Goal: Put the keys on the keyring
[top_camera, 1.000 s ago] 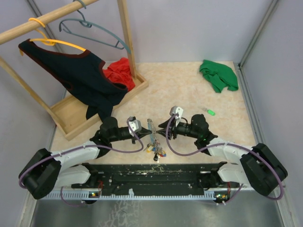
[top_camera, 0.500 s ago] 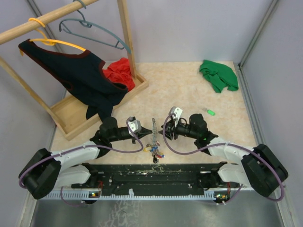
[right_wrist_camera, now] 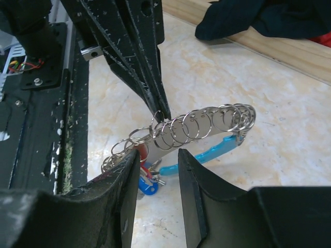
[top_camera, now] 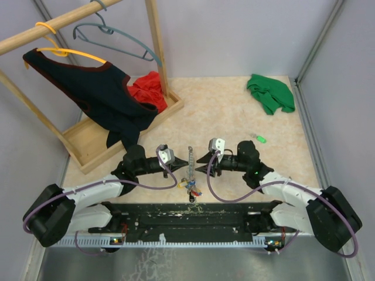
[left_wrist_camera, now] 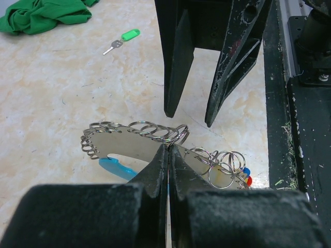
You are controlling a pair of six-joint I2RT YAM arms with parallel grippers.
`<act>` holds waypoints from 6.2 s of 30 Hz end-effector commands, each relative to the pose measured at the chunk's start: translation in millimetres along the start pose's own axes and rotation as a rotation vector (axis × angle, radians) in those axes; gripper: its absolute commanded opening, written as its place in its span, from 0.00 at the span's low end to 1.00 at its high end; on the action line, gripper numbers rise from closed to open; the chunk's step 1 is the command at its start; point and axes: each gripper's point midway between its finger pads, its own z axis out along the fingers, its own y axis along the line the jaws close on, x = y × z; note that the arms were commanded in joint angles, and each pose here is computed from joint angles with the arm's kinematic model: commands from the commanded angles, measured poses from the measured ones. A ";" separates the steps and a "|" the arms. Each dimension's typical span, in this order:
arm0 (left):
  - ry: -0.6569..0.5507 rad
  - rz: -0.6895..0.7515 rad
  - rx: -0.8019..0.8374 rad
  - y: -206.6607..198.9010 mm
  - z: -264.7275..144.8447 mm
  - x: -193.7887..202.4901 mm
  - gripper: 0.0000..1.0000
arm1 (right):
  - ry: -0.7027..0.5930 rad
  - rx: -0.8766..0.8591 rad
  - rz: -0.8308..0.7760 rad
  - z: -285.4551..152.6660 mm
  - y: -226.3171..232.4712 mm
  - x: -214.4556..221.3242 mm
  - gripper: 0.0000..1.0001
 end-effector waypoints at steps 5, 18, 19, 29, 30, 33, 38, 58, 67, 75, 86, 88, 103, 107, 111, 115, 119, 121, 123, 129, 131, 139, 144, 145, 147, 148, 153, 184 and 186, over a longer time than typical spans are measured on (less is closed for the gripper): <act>-0.078 0.049 0.036 -3.2 3.4 -27.8 0.00 | -0.087 -0.066 -0.089 12.0 -2.3 -32.9 0.33; -0.089 0.063 0.027 -3.2 1.2 -31.6 0.00 | -0.037 0.109 0.039 7.1 -24.6 -12.5 0.03; -0.090 0.065 0.026 -3.2 1.0 -31.9 0.00 | -0.024 0.141 0.057 4.6 -27.8 -8.1 0.02; -0.092 0.064 0.024 -2.6 1.9 -31.0 0.00 | 0.032 0.265 0.091 -12.2 -38.4 -4.4 0.14; -0.091 0.063 0.024 -2.4 2.1 -30.7 0.00 | 0.028 0.239 0.069 -11.9 -34.7 -8.9 0.15; -0.089 0.062 0.021 -1.5 2.7 -30.1 0.00 | -0.021 0.125 0.009 -9.6 -16.0 -25.5 0.15; -0.086 0.059 0.014 0.2 3.3 -30.6 0.00 | -0.090 -0.013 -0.051 -8.5 7.2 -47.1 0.13; -0.082 0.053 0.024 -1.1 4.3 -29.2 0.00 | -0.048 -0.117 0.013 12.5 16.5 -25.1 0.11; -0.094 0.052 0.039 -3.9 4.8 -31.3 0.00 | -0.069 -0.090 0.003 17.5 8.0 -27.8 0.12; -0.099 0.051 0.040 -5.5 3.5 -30.5 0.00 | -0.061 -0.057 0.016 19.1 1.5 -23.1 0.12; -0.095 0.049 0.031 -5.1 2.7 -28.7 0.00 | -0.061 0.018 0.017 13.2 -5.5 -17.0 0.15; -0.094 0.048 0.032 -5.2 2.8 -28.3 0.00 | -0.060 0.010 0.017 13.2 -3.8 -15.6 0.16; -0.104 0.038 0.047 -9.3 3.3 -27.6 0.00 | -0.110 -0.082 -0.003 23.9 3.4 -21.4 0.20; -0.103 0.031 0.048 -10.3 4.1 -23.5 0.00 | -0.120 -0.108 0.010 28.6 4.2 -22.6 0.20; -0.106 0.025 0.047 -10.9 4.3 -20.8 0.00 | -0.151 -0.122 0.012 30.7 5.5 -27.6 0.18; -0.109 0.020 0.044 -11.4 4.3 -19.0 0.00 | -0.148 -0.133 0.015 32.5 5.4 -27.4 0.00; -0.118 0.016 0.004 -7.1 0.6 -21.9 0.00 | -0.129 -0.123 0.009 31.1 4.3 -25.8 0.00; -0.123 0.018 -0.035 -2.9 -3.6 -23.2 0.06 | -0.111 -0.109 0.001 29.8 2.7 -24.4 0.00; -0.122 0.014 -0.061 -1.6 -8.7 -25.2 0.10 | -0.090 -0.091 -0.011 28.1 -0.2 -22.9 0.00; -0.062 -0.058 -0.066 -9.1 -18.3 -14.9 0.26 | -0.054 -0.075 -0.032 26.9 -3.6 -19.8 0.00; -0.046 -0.063 -0.060 -11.4 -19.0 -9.8 0.28 | -0.051 -0.079 -0.036 27.3 -3.9 -20.2 0.00; 0.014 -0.054 -0.062 -5.7 -12.9 2.6 0.34 | -0.039 -0.085 -0.047 26.9 -3.4 -19.4 0.00; 0.020 -0.058 -0.045 -5.4 -8.5 2.9 0.34 | -0.041 -0.093 -0.048 27.0 -2.2 -19.7 0.00; 0.024 -0.058 -0.043 -4.9 -7.6 3.5 0.34 | -0.042 -0.094 -0.049 26.9 -2.1 -20.0 0.00; 0.024 -0.056 -0.034 -4.1 -4.7 2.2 0.33 | -0.043 -0.096 -0.050 26.8 -1.8 -20.6 0.00; 0.025 -0.055 -0.031 -3.8 -3.6 2.0 0.32 | -0.043 -0.097 -0.050 26.8 -1.7 -21.0 0.00; 0.027 -0.050 -0.016 -1.4 2.4 -0.5 0.29 | -0.043 -0.098 -0.052 26.2 -0.9 -21.8 0.00; -0.188 0.128 0.028 -10.8 5.9 -11.0 0.00 | -0.007 0.221 0.166 2.7 -36.5 -55.4 0.38; -0.197 0.134 0.025 -9.5 6.6 -14.3 0.00 | 0.006 0.206 0.179 6.1 -35.7 -51.7 0.39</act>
